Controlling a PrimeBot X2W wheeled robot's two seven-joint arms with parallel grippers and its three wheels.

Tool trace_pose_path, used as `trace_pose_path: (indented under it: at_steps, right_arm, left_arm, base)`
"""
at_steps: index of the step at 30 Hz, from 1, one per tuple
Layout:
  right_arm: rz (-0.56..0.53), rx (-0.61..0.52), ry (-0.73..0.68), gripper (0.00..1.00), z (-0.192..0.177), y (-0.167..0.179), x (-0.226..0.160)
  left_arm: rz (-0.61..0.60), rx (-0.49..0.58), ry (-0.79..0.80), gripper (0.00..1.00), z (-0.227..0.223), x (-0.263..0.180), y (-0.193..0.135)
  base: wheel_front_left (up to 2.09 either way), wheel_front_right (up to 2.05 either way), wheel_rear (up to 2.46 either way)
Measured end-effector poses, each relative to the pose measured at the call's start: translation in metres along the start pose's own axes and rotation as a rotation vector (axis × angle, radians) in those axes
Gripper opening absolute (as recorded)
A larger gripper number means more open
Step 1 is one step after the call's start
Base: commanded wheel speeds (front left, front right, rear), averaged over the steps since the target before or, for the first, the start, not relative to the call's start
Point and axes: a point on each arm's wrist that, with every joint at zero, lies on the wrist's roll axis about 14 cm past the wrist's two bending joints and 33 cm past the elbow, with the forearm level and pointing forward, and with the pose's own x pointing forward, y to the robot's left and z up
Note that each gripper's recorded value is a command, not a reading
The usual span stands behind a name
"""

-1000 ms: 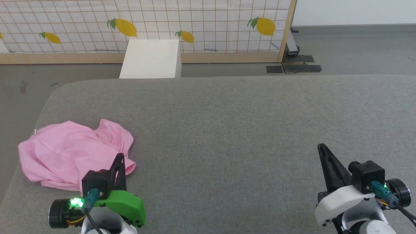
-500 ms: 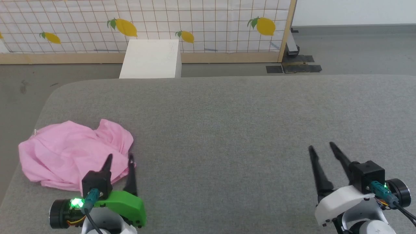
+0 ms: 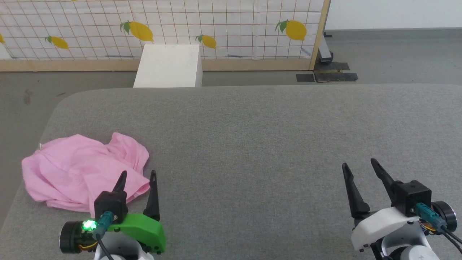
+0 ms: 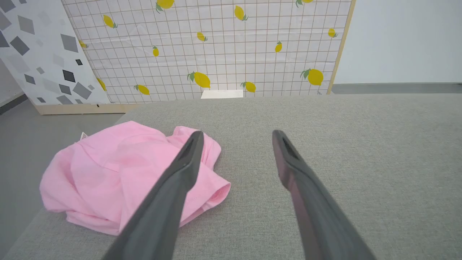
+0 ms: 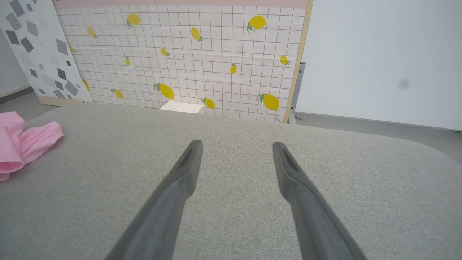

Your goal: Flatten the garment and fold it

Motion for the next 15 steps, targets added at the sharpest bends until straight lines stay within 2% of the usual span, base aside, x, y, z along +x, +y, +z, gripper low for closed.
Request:
trace_pose_path:
  at_steps: [15]
  right_arm:
    - [-0.017, 0.047, -0.035, 1.0, 0.0052, -0.0056, -0.0017]
  left_arm:
    - [-0.024, -0.046, -0.028, 1.0, 0.0039, -0.002, -0.0062]
  base:
    - [0.0, 0.0, 0.0]
